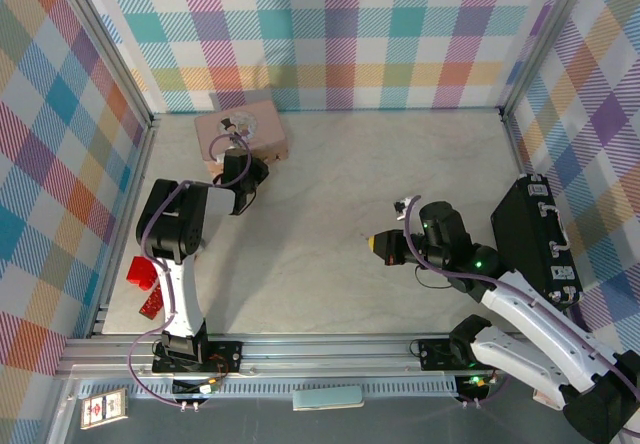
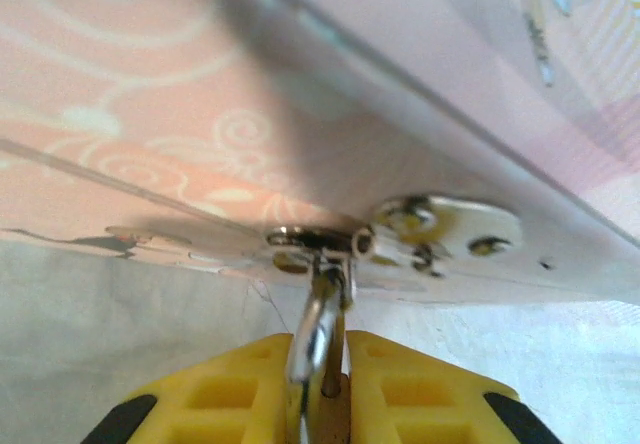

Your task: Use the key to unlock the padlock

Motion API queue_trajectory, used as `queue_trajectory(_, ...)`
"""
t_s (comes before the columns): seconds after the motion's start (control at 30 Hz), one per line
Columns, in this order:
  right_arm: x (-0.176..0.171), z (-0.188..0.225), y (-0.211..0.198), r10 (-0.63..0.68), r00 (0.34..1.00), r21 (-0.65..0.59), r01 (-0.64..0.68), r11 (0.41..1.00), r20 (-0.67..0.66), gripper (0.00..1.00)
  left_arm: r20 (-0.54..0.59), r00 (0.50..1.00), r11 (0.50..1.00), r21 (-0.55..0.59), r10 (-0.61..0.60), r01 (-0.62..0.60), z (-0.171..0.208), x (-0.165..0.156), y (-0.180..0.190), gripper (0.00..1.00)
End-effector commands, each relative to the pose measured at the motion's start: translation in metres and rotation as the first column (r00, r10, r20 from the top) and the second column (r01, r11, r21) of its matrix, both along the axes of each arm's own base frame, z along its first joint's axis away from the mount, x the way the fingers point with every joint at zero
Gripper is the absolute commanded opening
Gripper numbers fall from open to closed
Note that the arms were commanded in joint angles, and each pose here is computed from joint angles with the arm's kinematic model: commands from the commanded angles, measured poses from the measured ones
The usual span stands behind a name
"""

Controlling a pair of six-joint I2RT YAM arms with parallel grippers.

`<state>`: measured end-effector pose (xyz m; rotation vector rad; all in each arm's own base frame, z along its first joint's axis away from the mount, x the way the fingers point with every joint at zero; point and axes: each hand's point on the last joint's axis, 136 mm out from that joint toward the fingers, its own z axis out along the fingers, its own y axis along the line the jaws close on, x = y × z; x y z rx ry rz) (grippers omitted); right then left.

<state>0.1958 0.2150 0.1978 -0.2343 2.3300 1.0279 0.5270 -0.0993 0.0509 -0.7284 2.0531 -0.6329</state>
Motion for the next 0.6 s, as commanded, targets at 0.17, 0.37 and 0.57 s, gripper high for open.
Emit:
queue_trajectory(0.17,0.007,0.008,0.006,-0.02,1.0,0.029,0.02,0.999,-0.018,0.0,-0.006,0.995,0.994,0.04,-0.102,0.103,0.015,-0.026,-0.015,0.13)
queue_trajectory(0.37,0.016,-0.002,0.008,-0.067,0.995,0.009,0.068,0.998,-0.079,0.0,-0.097,0.968,0.959,0.142,-0.232,0.244,0.013,-0.055,-0.045,0.12)
queue_trajectory(0.57,0.023,-0.012,0.008,-0.098,0.986,0.001,0.099,0.995,-0.135,0.0,-0.164,0.912,0.901,0.165,-0.377,0.402,0.011,-0.089,-0.087,0.11)
